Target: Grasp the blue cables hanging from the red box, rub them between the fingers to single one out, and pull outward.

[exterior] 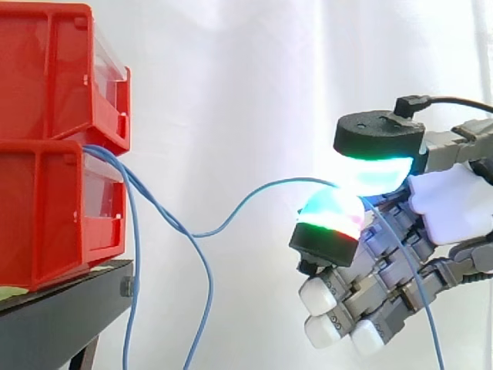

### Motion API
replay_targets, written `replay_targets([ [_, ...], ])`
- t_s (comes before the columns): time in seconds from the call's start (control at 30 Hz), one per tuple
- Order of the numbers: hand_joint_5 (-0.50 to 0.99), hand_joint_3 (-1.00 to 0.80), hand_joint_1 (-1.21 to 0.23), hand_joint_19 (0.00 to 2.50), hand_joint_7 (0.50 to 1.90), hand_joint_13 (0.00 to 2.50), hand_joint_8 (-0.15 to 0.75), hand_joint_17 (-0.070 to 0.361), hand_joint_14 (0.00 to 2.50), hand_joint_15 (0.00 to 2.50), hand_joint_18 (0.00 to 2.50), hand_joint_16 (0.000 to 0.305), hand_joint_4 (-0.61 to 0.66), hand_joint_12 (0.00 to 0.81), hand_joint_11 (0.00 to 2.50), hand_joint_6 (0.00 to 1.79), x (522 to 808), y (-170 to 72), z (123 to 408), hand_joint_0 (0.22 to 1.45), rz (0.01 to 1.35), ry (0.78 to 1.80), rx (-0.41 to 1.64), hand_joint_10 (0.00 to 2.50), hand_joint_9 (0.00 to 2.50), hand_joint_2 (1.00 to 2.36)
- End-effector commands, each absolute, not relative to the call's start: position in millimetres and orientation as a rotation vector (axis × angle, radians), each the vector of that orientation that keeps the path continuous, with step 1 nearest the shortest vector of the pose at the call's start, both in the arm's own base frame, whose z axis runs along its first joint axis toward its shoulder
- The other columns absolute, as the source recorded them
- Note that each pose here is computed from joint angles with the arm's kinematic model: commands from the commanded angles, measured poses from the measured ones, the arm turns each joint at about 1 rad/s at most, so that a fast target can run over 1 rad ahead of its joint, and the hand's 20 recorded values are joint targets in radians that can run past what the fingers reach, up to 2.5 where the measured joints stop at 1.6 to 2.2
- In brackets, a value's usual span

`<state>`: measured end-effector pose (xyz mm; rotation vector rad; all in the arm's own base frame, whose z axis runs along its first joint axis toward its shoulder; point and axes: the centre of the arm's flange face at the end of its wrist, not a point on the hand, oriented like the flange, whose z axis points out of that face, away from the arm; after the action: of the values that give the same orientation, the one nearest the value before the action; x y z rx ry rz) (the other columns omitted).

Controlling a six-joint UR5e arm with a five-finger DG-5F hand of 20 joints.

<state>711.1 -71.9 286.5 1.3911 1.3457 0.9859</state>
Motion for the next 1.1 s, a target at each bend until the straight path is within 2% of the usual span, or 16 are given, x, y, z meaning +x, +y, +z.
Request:
replay_targets([
  [0.0, -0.11, -0.01, -0.81, 0.33, 1.18, 0.53, 0.265, 0.052, 0.0, 0.13, 0.36, 0.023, 0.06, 0.213, 0.25, 0.85, 711.2, -71.9, 286.8, 0.55, 0.987, 1.345, 1.391, 0.0, 0.8, 1.14],
  [0.1, -0.11, -0.04, -0.8, 0.32, 1.13, 0.56, 0.27, 0.055, 0.0, 0.12, 0.39, 0.024, 0.07, 0.221, 0.26, 0.86, 711.2, -71.9, 286.8, 0.53, 0.986, 1.346, 1.39, 0.0, 0.8, 1.21],
  [0.4, -0.11, -0.06, -0.79, 0.33, 1.13, 0.6, 0.266, 0.053, 0.0, 0.15, 0.39, 0.024, 0.07, 0.217, 0.27, 0.86, 711.2, -71.9, 286.8, 0.51, 0.986, 1.346, 1.39, 0.0, 0.8, 1.27],
  [0.57, -0.11, -0.06, -0.79, 0.35, 1.14, 0.7, 0.272, 0.058, 0.01, 0.22, 0.49, 0.026, 0.09, 0.263, 0.28, 0.86, 711.1, -73.0, 286.8, 0.51, 0.985, 1.344, 1.391, 0.0, 0.81, 1.25],
  [0.73, -0.11, -0.05, -0.78, 0.35, 1.13, 0.73, 0.272, 0.064, 0.01, 0.22, 0.54, 0.029, 0.08, 0.276, 0.29, 0.86, 711.2, -71.9, 286.8, 0.52, 0.986, 1.346, 1.39, 0.0, 0.8, 1.23],
  [1.07, -0.11, -0.05, -0.78, 0.38, 1.14, 0.68, 0.263, 0.059, 0.01, 0.23, 0.46, 0.026, 0.08, 0.236, 0.3, 0.86, 711.0, -71.9, 287.9, 0.51, 0.987, 1.345, 1.389, 0.0, 0.81, 1.24],
])
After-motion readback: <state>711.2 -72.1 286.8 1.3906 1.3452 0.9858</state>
